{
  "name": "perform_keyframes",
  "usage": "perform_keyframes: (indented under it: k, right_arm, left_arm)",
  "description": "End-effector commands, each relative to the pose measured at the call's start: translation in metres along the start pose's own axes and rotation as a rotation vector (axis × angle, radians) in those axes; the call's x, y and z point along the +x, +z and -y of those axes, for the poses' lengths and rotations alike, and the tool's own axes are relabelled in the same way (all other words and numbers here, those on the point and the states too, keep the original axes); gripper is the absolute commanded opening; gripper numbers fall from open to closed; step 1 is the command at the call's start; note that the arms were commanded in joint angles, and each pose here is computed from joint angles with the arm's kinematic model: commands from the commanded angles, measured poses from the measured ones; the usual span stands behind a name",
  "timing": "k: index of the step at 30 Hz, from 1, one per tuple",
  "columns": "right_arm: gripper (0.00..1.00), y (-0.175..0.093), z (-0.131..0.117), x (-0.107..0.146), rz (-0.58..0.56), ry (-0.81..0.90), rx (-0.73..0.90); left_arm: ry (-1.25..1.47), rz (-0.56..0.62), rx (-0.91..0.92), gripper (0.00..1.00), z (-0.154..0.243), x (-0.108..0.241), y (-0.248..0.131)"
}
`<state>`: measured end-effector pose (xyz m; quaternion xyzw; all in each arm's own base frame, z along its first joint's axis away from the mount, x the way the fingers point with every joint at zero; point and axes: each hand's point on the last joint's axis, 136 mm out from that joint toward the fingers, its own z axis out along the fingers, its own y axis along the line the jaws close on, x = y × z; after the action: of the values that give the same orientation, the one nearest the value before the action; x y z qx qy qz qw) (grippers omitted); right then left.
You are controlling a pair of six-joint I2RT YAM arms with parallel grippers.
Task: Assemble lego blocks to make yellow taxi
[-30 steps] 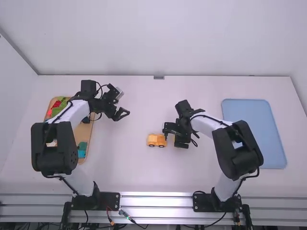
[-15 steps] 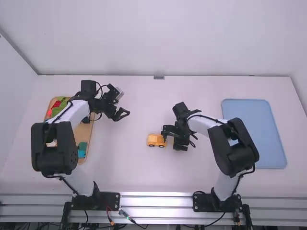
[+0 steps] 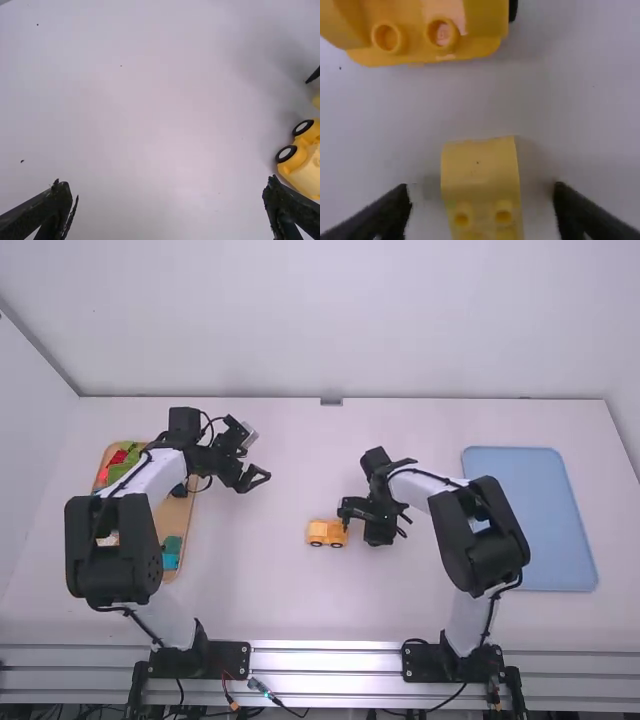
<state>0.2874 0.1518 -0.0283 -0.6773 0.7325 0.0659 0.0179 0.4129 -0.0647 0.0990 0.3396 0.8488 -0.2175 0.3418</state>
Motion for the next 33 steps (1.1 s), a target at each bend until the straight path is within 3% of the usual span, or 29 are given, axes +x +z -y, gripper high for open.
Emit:
perform_keyframes:
  k: [1,2,4,5,7,9,13,14,21,23,25,30,33]
  right_arm:
    - [0.44,0.001,0.004,-0.001,0.000,0.012,-0.005]
    - [0.40,0.001,0.003,-0.001,0.000,0.012,-0.005]
    - [0.20,0.001,0.003,-0.002,0.003,0.012,-0.007]
    - [0.20,0.001,0.003,-0.002,0.003,0.012,-0.007]
    - [0.06,0.002,0.001,-0.003,-0.003,0.034,-0.009]
    - [0.00,0.002,0.002,-0.002,-0.006,0.093,-0.005]
    - [0.00,0.002,0.006,-0.003,-0.007,0.291,0.013]
    - [0.00,0.001,0.010,-0.005,0.005,0.416,0.026]
    - [0.00,-0.004,0.028,-0.010,0.060,0.877,0.076]
    - [0.00,-0.006,0.028,-0.012,0.072,1.124,0.061]
    - [0.00,-0.006,0.029,-0.011,0.078,1.205,0.060]
    - [0.00,-0.006,0.029,-0.007,0.094,1.785,0.019]
    - [0.00,-0.006,0.024,-0.006,0.084,1.969,-0.034]
  left_arm:
    - [0.001,0.017,0.012,0.99,0.007,-0.005,-0.005]
    - [0.001,0.017,0.011,0.99,0.007,-0.005,-0.005]
    - [0.002,0.017,0.012,0.99,0.007,-0.005,-0.005]
    - [0.002,0.017,0.012,0.99,0.007,-0.005,-0.005]
    - [0.001,0.017,0.012,0.99,0.007,-0.005,-0.005]
    - [0.001,0.017,0.012,0.99,0.007,-0.005,-0.005]
    - [0.004,0.019,0.011,0.99,0.007,-0.006,-0.005]
    - [0.006,0.021,0.009,0.99,0.006,-0.006,-0.005]
    - [0.025,0.042,-0.004,0.99,0.002,-0.011,-0.005]
    - [0.029,0.047,-0.008,0.99,0.001,-0.013,-0.005]
    - [0.021,0.051,-0.011,0.99,0.000,-0.014,-0.005]
    - [0.002,0.061,-0.017,0.99,-0.001,-0.017,-0.005]
    - [0.002,0.061,-0.017,0.99,-0.001,-0.017,-0.005]
